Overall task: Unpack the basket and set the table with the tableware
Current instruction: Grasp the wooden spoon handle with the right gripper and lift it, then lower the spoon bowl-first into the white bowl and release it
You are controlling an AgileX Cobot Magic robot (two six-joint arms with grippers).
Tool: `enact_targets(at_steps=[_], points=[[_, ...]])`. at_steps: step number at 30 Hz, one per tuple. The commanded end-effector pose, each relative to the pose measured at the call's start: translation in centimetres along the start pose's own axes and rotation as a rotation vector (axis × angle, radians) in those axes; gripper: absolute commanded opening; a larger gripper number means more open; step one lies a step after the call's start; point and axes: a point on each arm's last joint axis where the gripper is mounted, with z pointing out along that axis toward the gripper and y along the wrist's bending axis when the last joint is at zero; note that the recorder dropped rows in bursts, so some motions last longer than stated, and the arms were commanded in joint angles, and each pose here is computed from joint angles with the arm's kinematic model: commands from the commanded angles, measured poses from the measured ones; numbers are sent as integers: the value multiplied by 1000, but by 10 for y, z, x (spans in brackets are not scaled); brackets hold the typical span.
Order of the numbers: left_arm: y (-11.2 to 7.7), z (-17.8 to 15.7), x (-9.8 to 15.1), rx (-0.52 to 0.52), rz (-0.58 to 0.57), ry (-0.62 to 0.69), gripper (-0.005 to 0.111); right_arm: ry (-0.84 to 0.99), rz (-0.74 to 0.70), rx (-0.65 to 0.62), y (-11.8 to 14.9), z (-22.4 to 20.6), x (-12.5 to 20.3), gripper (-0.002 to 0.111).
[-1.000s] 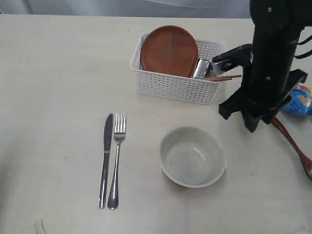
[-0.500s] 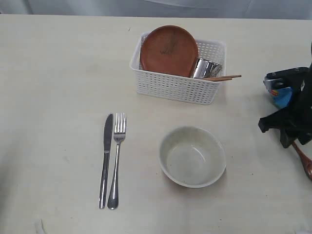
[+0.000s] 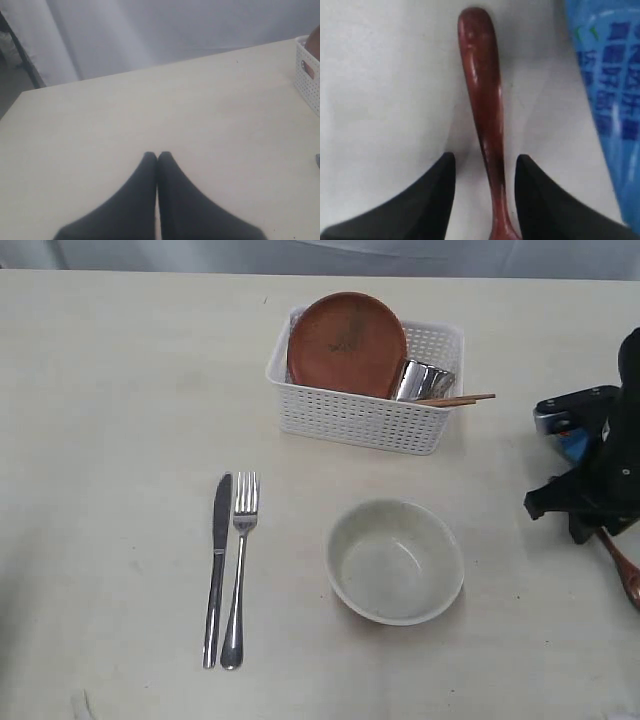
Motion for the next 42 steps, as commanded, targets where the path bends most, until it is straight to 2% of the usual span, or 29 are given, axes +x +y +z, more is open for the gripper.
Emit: enact_targets(at_steps=[1,4,7,15,23,32,42], points=[[-1,0,0,8,-8,-12,0,19,1,-5,0,8,0,38],[-1,0,0,8,-8,-12,0,20,1,-4,0,8,0,24],[-1,0,0,8,-8,-12,0,30,-5,-3,0,7,1,0],[-1,0,0,8,-8,-12,0,56,8,-56,6,-8,1,0],[-1,0,0,8,-8,-12,0,-156,-24,-115,24,-60,5,0],[-1,0,0,8,-8,-12,0,-493,-186,-277,79,-123,16,0],[-1,0,0,8,-8,-12,0,-682,-352,-394,155,-133,17,0]])
